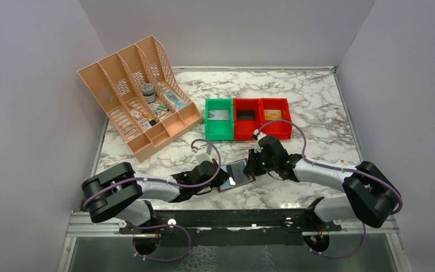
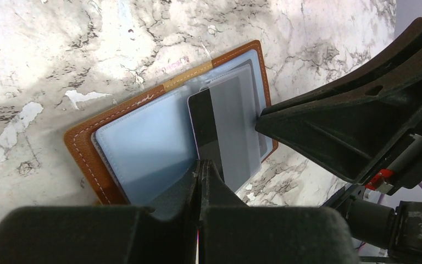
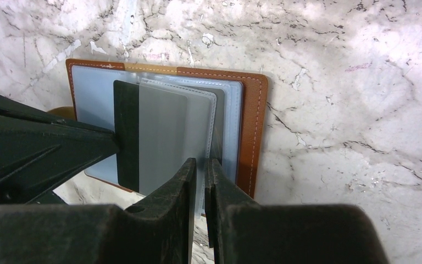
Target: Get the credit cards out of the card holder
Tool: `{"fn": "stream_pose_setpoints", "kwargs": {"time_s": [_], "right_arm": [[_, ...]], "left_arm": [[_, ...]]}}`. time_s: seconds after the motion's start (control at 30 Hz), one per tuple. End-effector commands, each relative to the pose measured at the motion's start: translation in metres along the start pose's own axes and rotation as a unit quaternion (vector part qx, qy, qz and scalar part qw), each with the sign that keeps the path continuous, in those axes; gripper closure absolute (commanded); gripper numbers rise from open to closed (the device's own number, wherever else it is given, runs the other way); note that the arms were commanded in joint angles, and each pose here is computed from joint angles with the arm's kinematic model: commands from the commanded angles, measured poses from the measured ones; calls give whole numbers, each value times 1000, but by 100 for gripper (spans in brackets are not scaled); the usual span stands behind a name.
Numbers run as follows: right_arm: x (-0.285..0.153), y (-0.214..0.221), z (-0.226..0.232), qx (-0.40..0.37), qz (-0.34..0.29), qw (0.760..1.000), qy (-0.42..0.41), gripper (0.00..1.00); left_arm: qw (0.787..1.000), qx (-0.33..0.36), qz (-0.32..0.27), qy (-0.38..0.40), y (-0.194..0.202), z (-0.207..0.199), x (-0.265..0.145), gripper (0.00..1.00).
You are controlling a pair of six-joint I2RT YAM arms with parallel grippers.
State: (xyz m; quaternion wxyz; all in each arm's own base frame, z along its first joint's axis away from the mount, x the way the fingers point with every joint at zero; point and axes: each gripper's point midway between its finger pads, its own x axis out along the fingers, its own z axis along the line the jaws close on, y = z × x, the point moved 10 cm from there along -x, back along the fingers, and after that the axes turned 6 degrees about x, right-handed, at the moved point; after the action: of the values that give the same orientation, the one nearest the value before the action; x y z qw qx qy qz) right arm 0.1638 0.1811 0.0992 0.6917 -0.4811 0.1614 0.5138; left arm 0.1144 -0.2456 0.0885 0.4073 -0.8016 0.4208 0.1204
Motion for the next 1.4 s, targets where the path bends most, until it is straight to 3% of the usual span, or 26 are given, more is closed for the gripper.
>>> {"fn": "stream_pose_setpoints", "kwargs": {"time_s": [0.0,0.2,0.33,0.43,0.57,0.67,0.77,1.37], "right_arm": [[-6,-7,3,-25,7,1000,-2,87],[-18,-19,19,-54,-25,996,-63,84],[-9,-13,27,-51,19,989,-134,84],[5,-6,18,-26,51,994,-91,83],[14,1,-7,-8,41,998,36,84],[14,6,-12,0,39,998,46,84],[15,11,-14,9,41,998,49,83],[13,15,-15,13,46,998,44,84]], "left_arm": [[1000,9,-4,-4,-3,-3,4,100],[1000,9,-3,-6,-2,-4,6,100],[1000,6,-5,-12,-2,-1,6,100],[1000,-1,-10,-14,-2,1,5,100],[1000,-2,-6,-11,-1,1,2,79],[1000,-10,-3,-12,0,4,1,63],[999,-25,-4,-20,2,8,1,55],[998,-62,7,27,12,1,16,64]]}}
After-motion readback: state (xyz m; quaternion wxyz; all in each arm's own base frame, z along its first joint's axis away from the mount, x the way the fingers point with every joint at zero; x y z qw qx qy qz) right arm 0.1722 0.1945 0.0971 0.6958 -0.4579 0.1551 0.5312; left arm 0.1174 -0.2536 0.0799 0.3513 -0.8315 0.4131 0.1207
